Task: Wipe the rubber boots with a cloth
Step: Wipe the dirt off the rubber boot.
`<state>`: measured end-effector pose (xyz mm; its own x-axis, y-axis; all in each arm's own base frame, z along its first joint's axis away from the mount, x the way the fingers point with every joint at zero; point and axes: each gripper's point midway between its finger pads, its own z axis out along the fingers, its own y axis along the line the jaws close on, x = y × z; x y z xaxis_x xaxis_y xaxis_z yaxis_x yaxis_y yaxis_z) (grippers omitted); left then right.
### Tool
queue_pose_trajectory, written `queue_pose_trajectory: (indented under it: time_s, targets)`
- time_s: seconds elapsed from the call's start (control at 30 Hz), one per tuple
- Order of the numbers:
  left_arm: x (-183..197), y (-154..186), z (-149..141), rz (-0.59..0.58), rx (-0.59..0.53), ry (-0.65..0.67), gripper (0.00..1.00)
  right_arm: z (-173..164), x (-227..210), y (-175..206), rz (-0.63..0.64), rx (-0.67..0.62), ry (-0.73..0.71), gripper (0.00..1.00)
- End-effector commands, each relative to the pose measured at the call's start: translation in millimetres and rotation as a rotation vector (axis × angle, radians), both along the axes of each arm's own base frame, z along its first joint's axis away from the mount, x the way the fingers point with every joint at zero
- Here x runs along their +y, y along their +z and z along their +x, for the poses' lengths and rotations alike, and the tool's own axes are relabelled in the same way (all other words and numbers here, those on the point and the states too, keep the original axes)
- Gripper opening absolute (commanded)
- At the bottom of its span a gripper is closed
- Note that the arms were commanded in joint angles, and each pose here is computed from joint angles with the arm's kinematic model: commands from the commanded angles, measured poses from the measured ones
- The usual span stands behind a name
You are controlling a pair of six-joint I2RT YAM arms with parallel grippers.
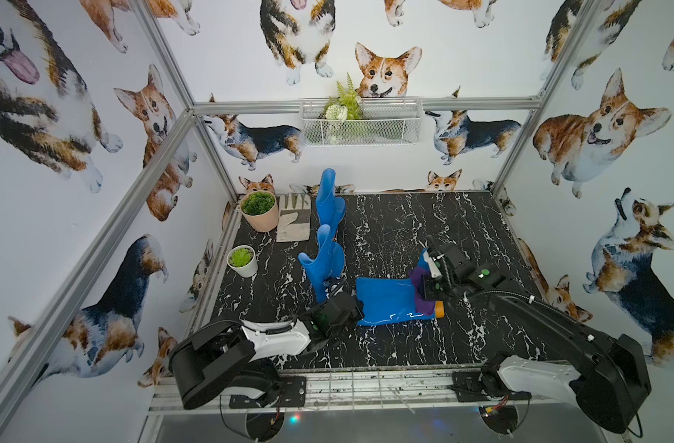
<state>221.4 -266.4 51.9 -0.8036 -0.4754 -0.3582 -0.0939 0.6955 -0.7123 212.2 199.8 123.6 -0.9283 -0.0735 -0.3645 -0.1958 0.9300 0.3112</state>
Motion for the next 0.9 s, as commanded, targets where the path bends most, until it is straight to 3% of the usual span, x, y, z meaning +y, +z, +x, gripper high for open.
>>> queue_pose_trajectory:
  time_s: [0.0,0.2,0.37,0.5,0.6,0.77,0.87]
  targets:
    - [-2.5,3.5,5.1,-0.021,-0.010,0.018,0.00,-22.1,46.4,-29.7,-0.008,0.052,0.081,0.00]
    - [-2.8,5.2,3.6,-0.026,-0.010,0.011,0.00,-55.0,99.3,-69.8,-0.104,0.139,0.318,0.00]
    - [-3.7,6.9,4.3,-0.028,-0.015,0.008,0.00,-64.1,93.3,-86.8,-0.207,0.133,0.378,0.00]
    - [-4.4,5.9,3.7,-0.027,-0.015,0.003,0.00,-53.0,36.9,-101.6,-0.393,0.134,0.246,0.00]
    - [-5.5,7.2,4.1,-0.028,-0.019,-0.002,0.00,-45.7,-17.8,-106.4,-0.450,0.201,0.073,0.00]
    - [-8.8,10.8,5.3,-0.029,-0.029,-0.014,0.00,-31.9,-70.7,-80.6,-0.341,0.179,-0.122,0.00]
    - [-12.3,16.0,8.0,-0.030,-0.045,-0.021,0.00,-19.8,-70.7,-46.9,-0.238,0.068,-0.140,0.00]
